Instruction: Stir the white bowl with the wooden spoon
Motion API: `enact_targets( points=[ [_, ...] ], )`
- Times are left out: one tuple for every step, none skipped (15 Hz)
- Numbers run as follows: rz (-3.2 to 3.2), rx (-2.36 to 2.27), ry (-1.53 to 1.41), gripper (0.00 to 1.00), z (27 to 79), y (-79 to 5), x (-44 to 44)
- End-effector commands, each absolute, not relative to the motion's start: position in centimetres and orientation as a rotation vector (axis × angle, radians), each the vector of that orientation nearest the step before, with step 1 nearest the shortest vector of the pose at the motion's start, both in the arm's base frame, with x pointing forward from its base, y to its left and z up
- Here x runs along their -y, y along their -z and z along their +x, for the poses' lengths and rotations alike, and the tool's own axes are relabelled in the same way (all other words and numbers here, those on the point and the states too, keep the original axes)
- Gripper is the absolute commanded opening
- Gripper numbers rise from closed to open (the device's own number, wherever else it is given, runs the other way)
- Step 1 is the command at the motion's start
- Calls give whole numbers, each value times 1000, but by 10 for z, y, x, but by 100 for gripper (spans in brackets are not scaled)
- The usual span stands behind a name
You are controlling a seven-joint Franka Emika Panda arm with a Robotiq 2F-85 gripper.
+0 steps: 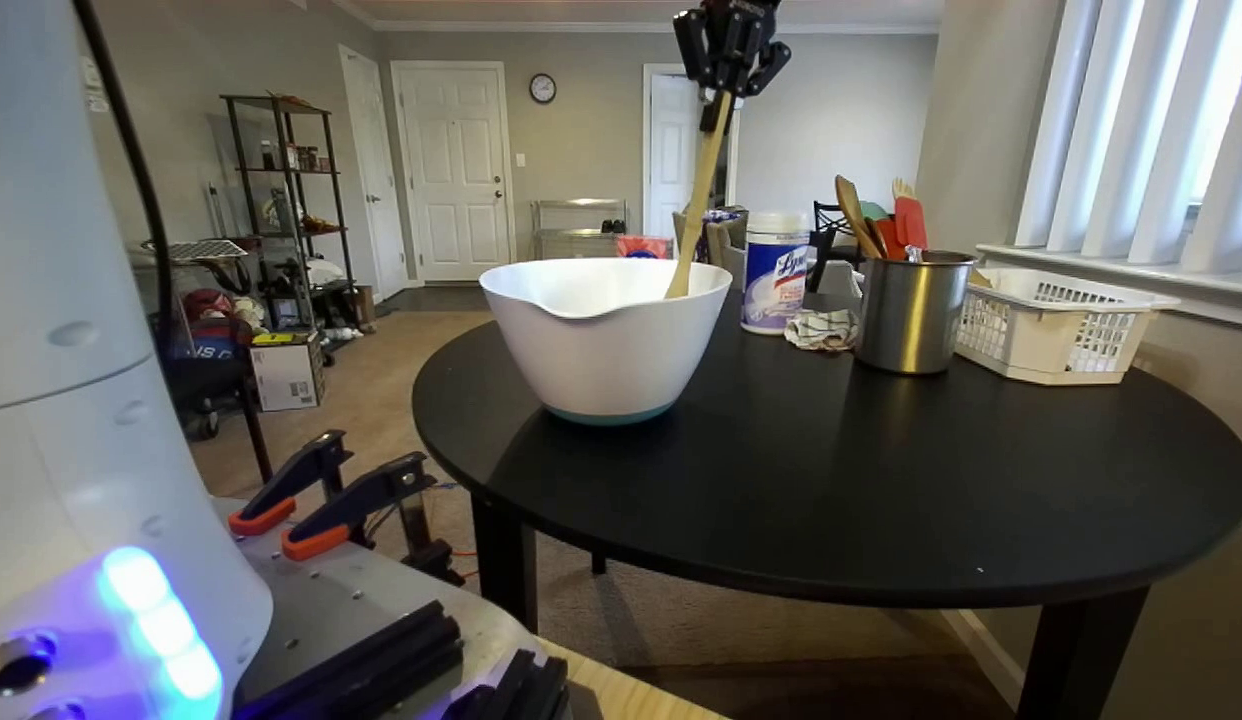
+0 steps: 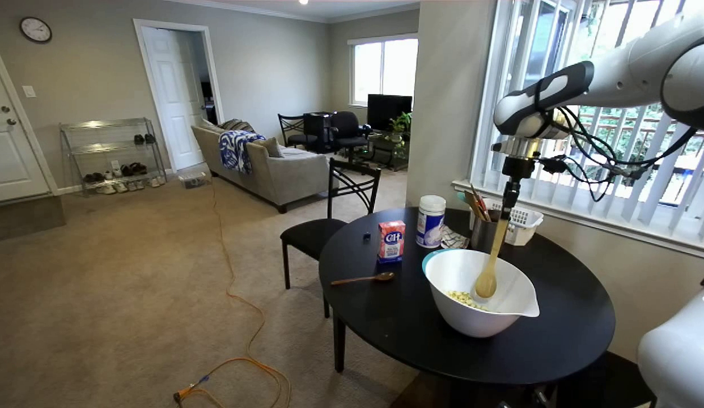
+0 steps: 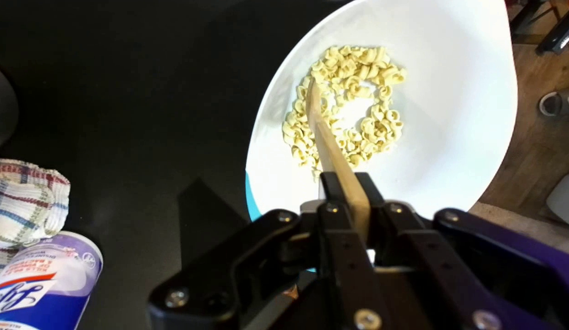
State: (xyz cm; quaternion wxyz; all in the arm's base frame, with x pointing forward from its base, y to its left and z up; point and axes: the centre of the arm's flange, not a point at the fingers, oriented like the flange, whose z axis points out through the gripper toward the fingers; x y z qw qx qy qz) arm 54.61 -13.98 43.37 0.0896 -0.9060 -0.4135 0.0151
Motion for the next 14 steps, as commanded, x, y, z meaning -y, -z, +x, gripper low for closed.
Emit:
enact_targets(
  points=[
    [-2695,1277,29,5,526,-444,114],
    [-2697,1300,25,5,526,-444,110],
    [-2704,1323,12,5,530,-440,105],
    [-2719,1346,1,5,532,-438,101],
    [-2729,1371,-14,5,537,-432,97],
    [-2742,1398,-30,5,541,-426,93],
    [-2754,1420,-47,5,546,-418,91],
    [-2764,1437,-64,5,549,-411,90],
    [-2770,1447,-80,5,552,-404,89],
    [-2772,1452,-92,5,554,-399,89],
    [-2773,1453,-100,5,555,-394,89],
    [-2768,1449,-105,5,555,-390,89],
    [-2758,1445,-114,5,555,-388,88],
    [-2745,1441,-119,5,555,-388,88]
  ],
)
